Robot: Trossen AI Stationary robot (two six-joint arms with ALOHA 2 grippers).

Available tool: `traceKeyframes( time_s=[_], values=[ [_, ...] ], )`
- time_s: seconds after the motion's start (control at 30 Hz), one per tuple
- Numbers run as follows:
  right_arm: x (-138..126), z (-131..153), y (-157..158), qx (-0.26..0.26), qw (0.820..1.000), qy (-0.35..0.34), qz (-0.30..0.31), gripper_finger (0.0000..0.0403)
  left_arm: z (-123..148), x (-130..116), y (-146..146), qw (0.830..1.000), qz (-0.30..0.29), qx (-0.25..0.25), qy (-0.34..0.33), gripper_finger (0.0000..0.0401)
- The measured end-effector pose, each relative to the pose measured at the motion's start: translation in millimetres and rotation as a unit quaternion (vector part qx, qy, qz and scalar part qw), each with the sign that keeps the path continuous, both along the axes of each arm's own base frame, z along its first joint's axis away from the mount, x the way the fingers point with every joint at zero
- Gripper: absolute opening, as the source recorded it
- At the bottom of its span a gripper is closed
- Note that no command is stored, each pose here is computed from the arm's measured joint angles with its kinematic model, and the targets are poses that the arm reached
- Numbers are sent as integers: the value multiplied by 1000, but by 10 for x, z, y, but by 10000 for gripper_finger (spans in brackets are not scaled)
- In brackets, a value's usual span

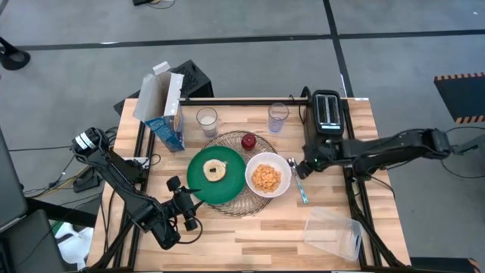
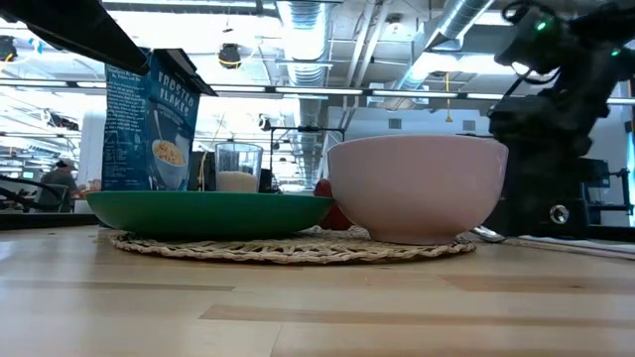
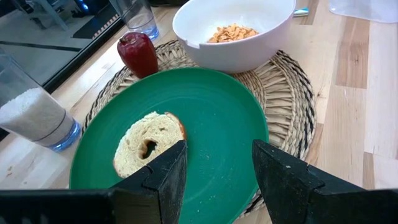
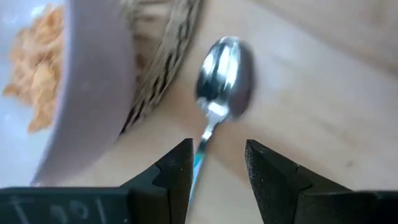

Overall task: Arrange a breakfast setting
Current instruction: Put the blue patterned spoon to the right of the white bowl

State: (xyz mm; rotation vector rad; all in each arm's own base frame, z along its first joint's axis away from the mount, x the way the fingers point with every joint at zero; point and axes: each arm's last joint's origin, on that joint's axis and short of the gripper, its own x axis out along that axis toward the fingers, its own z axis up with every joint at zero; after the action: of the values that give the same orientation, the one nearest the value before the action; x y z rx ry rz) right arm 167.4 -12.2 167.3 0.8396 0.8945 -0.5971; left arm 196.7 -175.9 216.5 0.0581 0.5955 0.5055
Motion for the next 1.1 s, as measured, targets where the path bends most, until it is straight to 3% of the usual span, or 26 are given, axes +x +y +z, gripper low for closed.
traceKeyframes(
  time_s=[0.5,0.9,1.1],
  values=[
    [48,-220,633,21,997,45,50,173,0,2,-2,1000,2,-4,-2,171],
    [167,-363,710,29,997,51,49,173,0,1,-3,1000,2,-5,-2,171],
    [161,-241,720,42,996,70,48,173,0,2,-3,1000,2,-5,-2,171]
  ],
)
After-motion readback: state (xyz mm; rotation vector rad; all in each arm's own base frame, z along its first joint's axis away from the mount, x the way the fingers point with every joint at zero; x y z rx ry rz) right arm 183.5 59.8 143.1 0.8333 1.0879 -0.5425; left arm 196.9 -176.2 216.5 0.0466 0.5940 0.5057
